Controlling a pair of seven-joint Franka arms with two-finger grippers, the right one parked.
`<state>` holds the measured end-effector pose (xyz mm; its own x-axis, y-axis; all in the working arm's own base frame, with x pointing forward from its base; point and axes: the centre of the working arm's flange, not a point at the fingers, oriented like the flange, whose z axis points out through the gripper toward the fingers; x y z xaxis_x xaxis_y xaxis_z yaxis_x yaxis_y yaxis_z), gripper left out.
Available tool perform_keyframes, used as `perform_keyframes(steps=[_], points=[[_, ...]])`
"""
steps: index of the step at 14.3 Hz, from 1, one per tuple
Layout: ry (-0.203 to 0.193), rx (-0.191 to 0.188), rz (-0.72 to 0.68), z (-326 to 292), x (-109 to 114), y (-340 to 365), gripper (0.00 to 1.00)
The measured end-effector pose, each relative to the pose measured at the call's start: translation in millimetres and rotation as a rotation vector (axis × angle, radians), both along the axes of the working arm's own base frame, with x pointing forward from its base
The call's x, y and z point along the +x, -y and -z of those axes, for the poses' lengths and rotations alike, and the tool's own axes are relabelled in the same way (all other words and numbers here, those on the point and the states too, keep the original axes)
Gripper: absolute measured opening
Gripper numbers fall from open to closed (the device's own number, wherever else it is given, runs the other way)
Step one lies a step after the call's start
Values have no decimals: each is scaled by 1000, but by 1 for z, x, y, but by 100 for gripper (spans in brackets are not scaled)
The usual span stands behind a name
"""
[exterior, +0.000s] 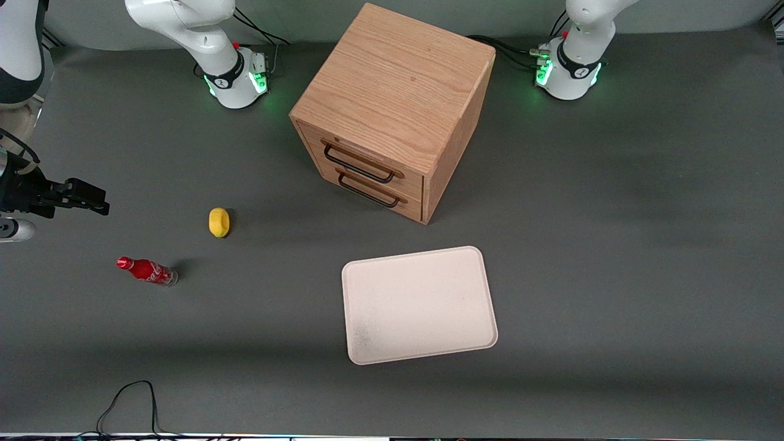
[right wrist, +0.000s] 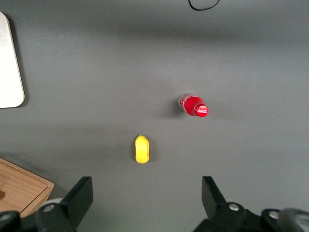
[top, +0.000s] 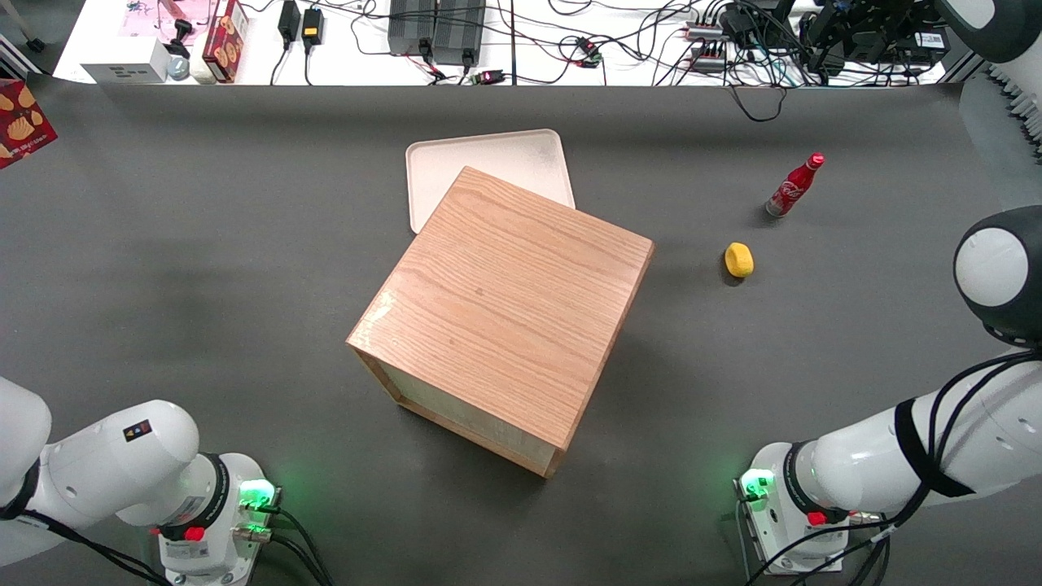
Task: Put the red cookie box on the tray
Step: 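Lift the shortbread box and carry it over the white tray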
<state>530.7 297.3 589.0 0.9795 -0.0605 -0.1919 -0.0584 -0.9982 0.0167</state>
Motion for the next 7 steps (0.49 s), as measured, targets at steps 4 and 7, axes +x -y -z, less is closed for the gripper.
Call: perform_keyframes(steps=[4,7], points=[[-21,5,-44,0,13,43,11],[-28,3,-170,8,56,174,11]])
